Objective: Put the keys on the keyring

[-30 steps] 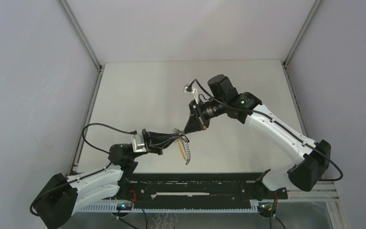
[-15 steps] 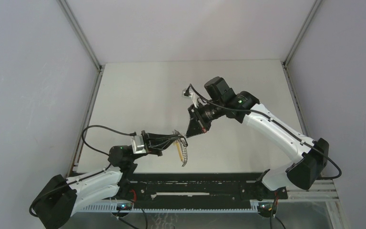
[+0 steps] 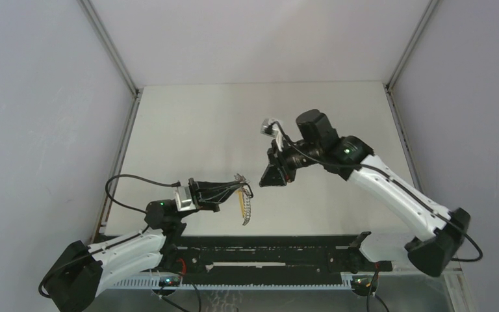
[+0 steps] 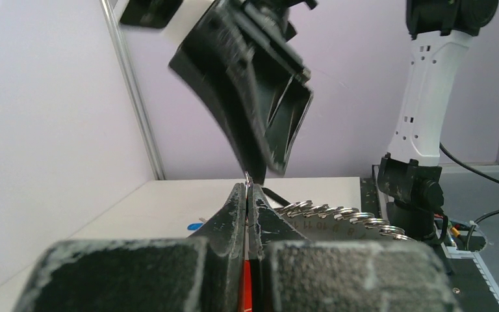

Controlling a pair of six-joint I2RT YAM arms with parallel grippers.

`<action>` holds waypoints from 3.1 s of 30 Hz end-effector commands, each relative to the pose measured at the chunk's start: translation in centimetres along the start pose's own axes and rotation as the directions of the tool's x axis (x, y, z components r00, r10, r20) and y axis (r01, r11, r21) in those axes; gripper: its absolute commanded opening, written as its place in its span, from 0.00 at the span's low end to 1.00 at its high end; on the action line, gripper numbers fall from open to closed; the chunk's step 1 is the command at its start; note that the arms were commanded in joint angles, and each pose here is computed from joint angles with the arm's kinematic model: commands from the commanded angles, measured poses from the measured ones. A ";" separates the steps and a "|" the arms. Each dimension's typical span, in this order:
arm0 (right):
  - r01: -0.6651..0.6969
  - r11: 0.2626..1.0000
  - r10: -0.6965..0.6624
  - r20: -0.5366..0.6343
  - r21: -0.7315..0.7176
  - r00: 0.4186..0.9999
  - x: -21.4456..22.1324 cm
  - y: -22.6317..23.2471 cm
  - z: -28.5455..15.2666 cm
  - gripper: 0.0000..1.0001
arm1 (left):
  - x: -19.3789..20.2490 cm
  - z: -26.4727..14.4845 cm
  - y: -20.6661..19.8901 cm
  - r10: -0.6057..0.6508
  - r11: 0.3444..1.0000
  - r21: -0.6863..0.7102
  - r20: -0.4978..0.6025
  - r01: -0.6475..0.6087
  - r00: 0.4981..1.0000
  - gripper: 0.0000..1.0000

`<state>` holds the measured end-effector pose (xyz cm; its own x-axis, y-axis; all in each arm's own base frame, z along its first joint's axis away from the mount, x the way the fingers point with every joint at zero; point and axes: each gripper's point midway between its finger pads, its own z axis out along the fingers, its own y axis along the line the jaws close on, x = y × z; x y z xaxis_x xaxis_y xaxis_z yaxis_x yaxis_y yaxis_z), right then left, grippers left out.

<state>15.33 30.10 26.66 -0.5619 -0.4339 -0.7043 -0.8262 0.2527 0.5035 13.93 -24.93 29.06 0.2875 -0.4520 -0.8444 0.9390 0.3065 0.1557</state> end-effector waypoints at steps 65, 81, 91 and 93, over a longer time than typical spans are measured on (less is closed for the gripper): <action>-0.028 0.947 0.055 0.073 -0.321 0.996 -3.1 2.4 1.0 0.00 | -4.1 0.9 -0.5 0.098 0.994 0.032 0.129 -0.103 0.987 0.00; -0.057 0.938 0.080 0.053 -0.341 0.995 -3.1 2.2 1.9 0.00 | -4.3 1.2 -0.7 0.094 0.994 0.038 0.134 -0.099 0.987 0.00; 0.300 0.946 -0.275 0.185 -0.121 0.944 -3.0 1.2 -0.7 0.33 | -4.0 1.0 -0.8 0.080 0.996 0.039 0.131 -0.085 0.988 0.00; 0.382 0.920 -0.356 0.216 -0.093 0.909 -3.2 1.4 -1.3 0.36 | -4.0 1.1 -0.9 0.073 0.996 0.045 0.130 -0.079 0.989 0.00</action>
<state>15.46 31.84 27.91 -0.4816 -0.3644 -0.7971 -0.8598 0.0203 0.5102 12.90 -25.05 29.48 0.3002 -0.4639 -0.8335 0.9428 0.2774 0.1851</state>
